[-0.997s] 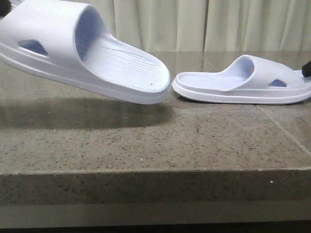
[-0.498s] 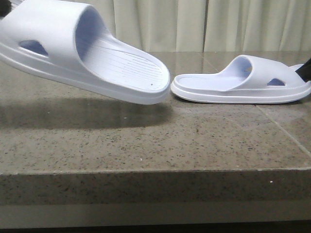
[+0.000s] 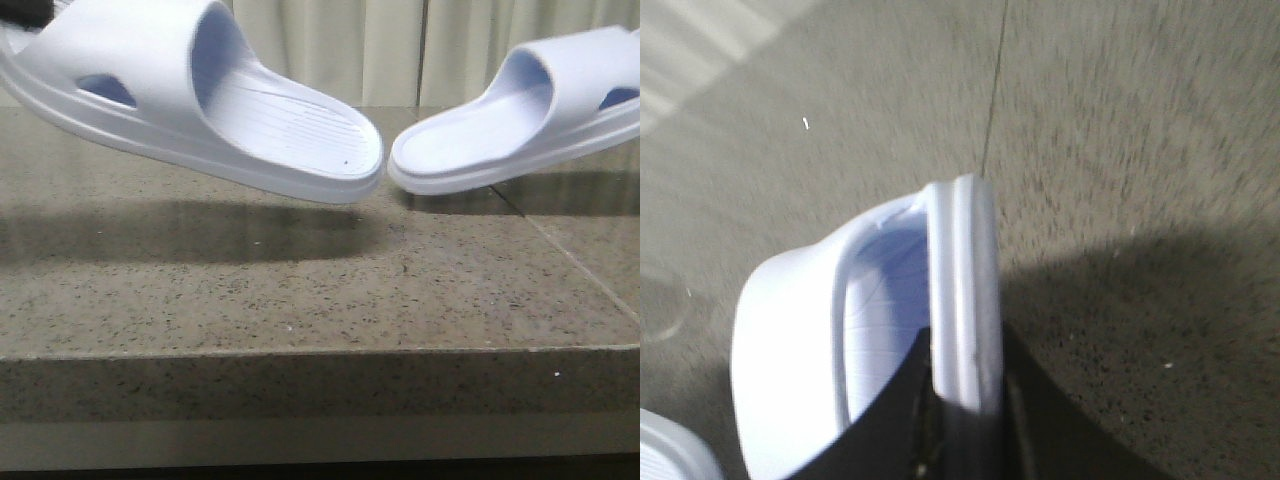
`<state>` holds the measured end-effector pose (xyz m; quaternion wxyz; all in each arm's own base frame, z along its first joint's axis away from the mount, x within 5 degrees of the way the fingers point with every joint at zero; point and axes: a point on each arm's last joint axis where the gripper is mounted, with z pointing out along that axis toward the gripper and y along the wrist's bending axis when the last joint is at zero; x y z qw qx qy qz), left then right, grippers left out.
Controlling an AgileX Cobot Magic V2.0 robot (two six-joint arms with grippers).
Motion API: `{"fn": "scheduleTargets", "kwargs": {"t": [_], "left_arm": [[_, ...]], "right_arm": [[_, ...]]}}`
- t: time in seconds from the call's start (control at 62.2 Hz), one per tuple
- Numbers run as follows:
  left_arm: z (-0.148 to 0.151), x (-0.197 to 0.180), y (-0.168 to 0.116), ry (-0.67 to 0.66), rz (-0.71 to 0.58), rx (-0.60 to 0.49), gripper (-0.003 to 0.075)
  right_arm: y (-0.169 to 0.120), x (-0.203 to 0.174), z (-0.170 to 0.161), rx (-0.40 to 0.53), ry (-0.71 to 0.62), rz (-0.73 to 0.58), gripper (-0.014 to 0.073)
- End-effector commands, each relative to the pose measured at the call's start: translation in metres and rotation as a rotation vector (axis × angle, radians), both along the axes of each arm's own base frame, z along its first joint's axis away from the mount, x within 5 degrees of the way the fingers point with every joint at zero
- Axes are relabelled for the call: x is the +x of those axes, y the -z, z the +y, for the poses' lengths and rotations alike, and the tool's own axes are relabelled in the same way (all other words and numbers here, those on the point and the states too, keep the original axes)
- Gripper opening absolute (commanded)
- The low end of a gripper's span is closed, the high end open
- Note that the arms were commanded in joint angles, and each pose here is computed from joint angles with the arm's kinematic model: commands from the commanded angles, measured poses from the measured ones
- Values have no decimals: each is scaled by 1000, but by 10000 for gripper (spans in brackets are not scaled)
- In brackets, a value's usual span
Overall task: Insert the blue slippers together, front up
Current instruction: 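Grasp the heel of the other slipper with the right gripper and lift, then move both slippers together, sliding the right-held slipper over the left-held one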
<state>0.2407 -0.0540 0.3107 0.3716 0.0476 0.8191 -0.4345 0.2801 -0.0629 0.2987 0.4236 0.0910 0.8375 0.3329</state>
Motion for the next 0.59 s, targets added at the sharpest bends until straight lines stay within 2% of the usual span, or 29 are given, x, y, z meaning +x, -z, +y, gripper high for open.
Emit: {"fn": "scheduleTargets", "kwargs": {"t": [0.0,0.209,0.354,0.579], "left_arm": [[-9,0,-19,-31,-59,-80,-20],[-23,7,-15,-78,-36,-99,-20],[-33,16,1,-50,31,-105,-20],[-37,34,28,-52,134,-106,-20]], "right_arm": [[-41,-24,0,27,19,-118,-117],[-63,-47,7,34,3,-173,-117],[-62,-47,16,56,-47,-164,-117],[-47,-45,24,73,-42,-126,-117]]}}
